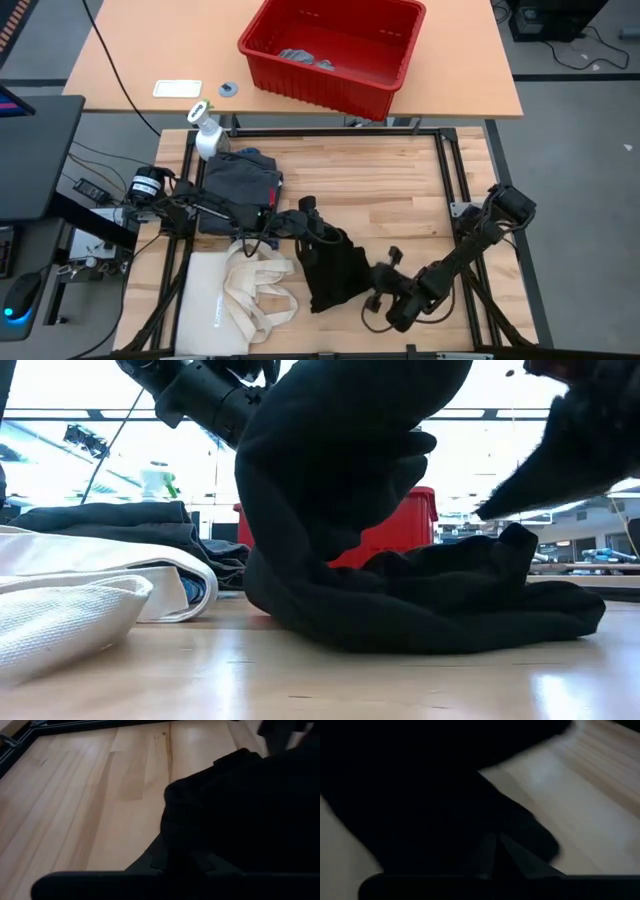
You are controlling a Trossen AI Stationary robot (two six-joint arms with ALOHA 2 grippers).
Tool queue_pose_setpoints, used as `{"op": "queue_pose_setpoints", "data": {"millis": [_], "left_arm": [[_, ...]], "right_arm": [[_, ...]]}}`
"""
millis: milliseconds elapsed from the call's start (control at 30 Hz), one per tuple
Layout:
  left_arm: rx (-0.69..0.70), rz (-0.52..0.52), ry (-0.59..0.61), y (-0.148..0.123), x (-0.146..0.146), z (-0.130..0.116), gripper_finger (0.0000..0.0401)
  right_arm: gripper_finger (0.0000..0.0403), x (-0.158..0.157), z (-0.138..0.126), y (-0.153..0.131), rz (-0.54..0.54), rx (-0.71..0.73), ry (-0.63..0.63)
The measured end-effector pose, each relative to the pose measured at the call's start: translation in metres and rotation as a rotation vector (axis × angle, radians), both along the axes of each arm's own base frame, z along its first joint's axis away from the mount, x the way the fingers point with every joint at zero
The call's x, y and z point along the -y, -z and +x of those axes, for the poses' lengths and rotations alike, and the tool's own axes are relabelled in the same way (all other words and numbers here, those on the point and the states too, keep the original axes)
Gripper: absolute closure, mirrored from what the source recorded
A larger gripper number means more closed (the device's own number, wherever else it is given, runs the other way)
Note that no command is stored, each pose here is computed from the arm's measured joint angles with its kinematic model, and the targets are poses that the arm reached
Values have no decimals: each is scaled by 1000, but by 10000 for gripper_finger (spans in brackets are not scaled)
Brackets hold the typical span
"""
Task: Fold Laundry from Bin
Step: Fold the black shirt
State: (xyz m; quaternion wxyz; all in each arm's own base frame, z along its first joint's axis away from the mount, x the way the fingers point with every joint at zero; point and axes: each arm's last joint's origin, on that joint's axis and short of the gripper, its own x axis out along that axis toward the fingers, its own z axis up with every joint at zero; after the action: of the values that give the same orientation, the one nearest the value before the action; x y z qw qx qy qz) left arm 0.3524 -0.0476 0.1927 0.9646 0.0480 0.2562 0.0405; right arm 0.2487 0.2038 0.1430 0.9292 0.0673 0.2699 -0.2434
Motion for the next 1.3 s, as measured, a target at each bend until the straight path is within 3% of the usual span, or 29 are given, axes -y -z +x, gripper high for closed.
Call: {"op": "queue_pose_setpoints", "data": {"millis": [167, 300, 433, 600, 833, 1000, 1300], "left_arm": [[-6, -1, 1, 0, 0, 0, 368], [-5, -6, -1, 0, 0, 0, 367], [9, -12, -3, 0, 0, 0, 367], [27, -15, -2, 11, 2, 10, 367], [-20, 48, -81, 25, -13, 14, 367], [38, 5, -109, 20, -23, 17, 367], [-4, -44, -99, 27, -18, 16, 367]], "right_arm": [[376, 16, -12, 14, -25, -83, 143], [376, 21, -9, 31, -15, -88, 183], [376, 18, 6, 53, 33, -126, 134], [376, 11, 25, 66, 35, -27, 80], [376, 4, 42, 66, 88, 23, -23], [376, 4, 44, 66, 76, 29, -33], [376, 2, 49, 62, 100, 74, -58]]}}
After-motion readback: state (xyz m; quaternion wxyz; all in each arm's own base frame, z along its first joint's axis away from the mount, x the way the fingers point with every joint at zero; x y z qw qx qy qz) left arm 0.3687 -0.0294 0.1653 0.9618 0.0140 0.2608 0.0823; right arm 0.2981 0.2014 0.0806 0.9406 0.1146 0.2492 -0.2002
